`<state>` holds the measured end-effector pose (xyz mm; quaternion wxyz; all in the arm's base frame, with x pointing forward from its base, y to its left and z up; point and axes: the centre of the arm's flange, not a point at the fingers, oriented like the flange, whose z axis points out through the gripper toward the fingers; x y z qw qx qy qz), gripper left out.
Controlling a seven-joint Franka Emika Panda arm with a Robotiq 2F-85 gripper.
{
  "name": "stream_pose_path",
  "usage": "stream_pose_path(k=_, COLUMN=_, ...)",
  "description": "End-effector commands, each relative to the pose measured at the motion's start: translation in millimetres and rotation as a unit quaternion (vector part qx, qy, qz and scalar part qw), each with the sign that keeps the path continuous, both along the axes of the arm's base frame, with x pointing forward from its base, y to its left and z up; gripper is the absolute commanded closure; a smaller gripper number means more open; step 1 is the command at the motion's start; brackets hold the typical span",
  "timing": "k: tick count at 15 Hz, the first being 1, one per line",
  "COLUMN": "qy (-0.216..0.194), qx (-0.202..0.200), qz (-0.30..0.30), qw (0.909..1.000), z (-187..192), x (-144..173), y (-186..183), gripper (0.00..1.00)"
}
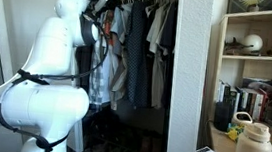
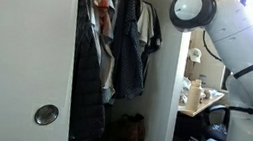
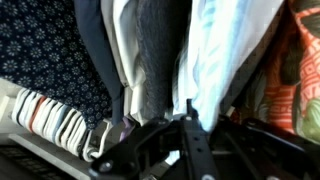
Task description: Remove the striped blue shirt from the rail then place it back on the rail
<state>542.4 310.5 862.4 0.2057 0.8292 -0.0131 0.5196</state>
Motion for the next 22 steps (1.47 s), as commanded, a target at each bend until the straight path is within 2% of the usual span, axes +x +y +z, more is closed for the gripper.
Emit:
stream_pose_path(k=1, qy=-0.013, qx=-0.005, qz=-0.012, qw=0.9998, z=-9.4, x=-28.3, y=-9.2, gripper=0.97)
stream_pose_path(k=10, qy=0.008, qx=-0.012, qz=-0.042, qw=0.999, z=-19.1, x=-62.8, y=-17.1, gripper=0.97)
stream_pose_path(k=18, qy=0.02, qx=-0.012, qz=-0.079, qw=0.9966, z=-12.7, x=-114.1, y=-23.3, gripper=0.97)
stream_pose_path(k=22, qy=0.045, qx=-0.013, qz=-0.101, qw=0.9938, z=-14.5, x=-135.4, y=-19.9, gripper=0.97)
